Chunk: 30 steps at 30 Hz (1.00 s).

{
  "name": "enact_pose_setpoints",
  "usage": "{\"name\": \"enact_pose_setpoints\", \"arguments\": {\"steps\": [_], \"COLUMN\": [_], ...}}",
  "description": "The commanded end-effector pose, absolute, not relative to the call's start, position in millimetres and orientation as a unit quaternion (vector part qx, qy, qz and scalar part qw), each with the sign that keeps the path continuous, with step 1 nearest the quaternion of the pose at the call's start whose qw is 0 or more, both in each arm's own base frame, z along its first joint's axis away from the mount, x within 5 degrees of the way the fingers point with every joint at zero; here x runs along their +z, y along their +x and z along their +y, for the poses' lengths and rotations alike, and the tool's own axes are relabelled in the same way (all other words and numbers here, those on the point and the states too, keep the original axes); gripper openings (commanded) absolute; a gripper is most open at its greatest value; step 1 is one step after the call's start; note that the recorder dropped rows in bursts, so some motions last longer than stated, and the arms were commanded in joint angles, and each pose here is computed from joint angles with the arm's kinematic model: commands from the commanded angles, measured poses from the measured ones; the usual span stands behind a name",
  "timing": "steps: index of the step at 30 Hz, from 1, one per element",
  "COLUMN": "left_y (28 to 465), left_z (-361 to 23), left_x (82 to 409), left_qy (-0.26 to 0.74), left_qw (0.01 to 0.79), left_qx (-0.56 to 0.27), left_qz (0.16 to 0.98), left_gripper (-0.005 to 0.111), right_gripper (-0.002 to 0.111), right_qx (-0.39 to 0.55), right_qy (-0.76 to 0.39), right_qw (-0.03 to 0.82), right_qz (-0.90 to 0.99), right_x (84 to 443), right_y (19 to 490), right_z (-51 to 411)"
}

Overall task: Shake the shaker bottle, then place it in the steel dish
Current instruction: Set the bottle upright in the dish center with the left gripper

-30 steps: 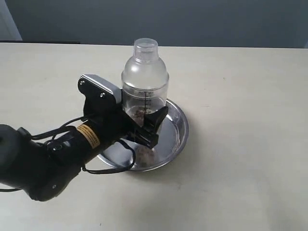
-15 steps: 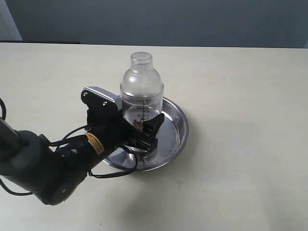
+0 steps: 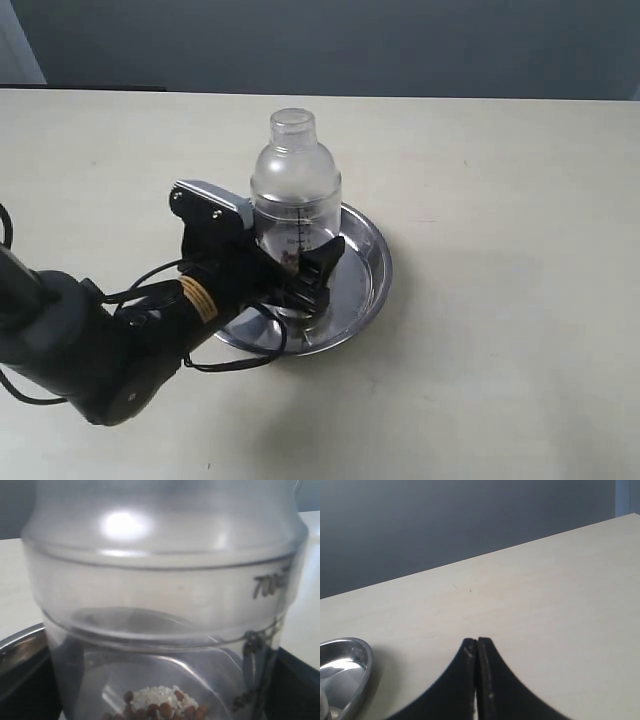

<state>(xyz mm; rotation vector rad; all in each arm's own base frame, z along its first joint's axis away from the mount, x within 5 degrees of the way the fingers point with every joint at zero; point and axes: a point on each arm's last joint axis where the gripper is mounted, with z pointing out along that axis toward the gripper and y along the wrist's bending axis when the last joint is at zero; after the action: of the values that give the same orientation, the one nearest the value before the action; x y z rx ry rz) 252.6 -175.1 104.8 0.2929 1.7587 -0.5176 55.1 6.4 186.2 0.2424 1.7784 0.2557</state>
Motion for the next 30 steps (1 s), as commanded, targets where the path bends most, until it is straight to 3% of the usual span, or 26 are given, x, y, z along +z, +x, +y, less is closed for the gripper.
{"name": "enact_pose_setpoints", "arguments": {"steps": [1, 3, 5, 7, 12, 14, 17, 30], "left_y": [250.5, 249.8, 250.3, 250.5, 248.9, 248.0, 248.0, 248.7], "left_z": [-180.4, -181.5, -180.7, -180.4, -182.7, -184.1, -184.1, -183.7], "left_x": [105.2, 105.2, 105.2, 105.2, 105.2, 105.2, 105.2, 114.7], "left_qy": [0.151, 0.158, 0.154, 0.154, 0.178, 0.195, 0.196, 0.19], "left_qw": [0.596, 0.594, 0.596, 0.597, 0.597, 0.598, 0.598, 0.61], "left_qx": [-0.245, -0.248, -0.245, -0.242, -0.242, -0.239, -0.239, -0.241], "left_qz": [0.75, 0.748, 0.749, 0.749, 0.744, 0.74, 0.739, 0.731], "left_gripper": [0.014, 0.027, 0.06, 0.074, 0.08, 0.094, 0.105, 0.105], "right_gripper": [-0.001, -0.001, -0.001, -0.001, -0.001, -0.001, -0.001, -0.001], "right_qx": [0.108, 0.108, 0.108, 0.108, 0.108, 0.108, 0.108, 0.108], "right_qy": [0.106, 0.106, 0.106, 0.106, 0.106, 0.106, 0.106, 0.106], "right_qw": [0.623, 0.623, 0.623, 0.623, 0.623, 0.623, 0.623, 0.623], "right_qz": [0.768, 0.768, 0.768, 0.768, 0.768, 0.768, 0.768, 0.768], "right_x": [187.1, 187.1, 187.1, 187.1, 187.1, 187.1, 187.1, 187.1], "right_y": [55.1, 55.1, 55.1, 55.1, 55.1, 55.1, 55.1, 55.1], "right_z": [5.9, 5.9, 5.9, 5.9, 5.9, 5.9, 5.9, 5.9]}}
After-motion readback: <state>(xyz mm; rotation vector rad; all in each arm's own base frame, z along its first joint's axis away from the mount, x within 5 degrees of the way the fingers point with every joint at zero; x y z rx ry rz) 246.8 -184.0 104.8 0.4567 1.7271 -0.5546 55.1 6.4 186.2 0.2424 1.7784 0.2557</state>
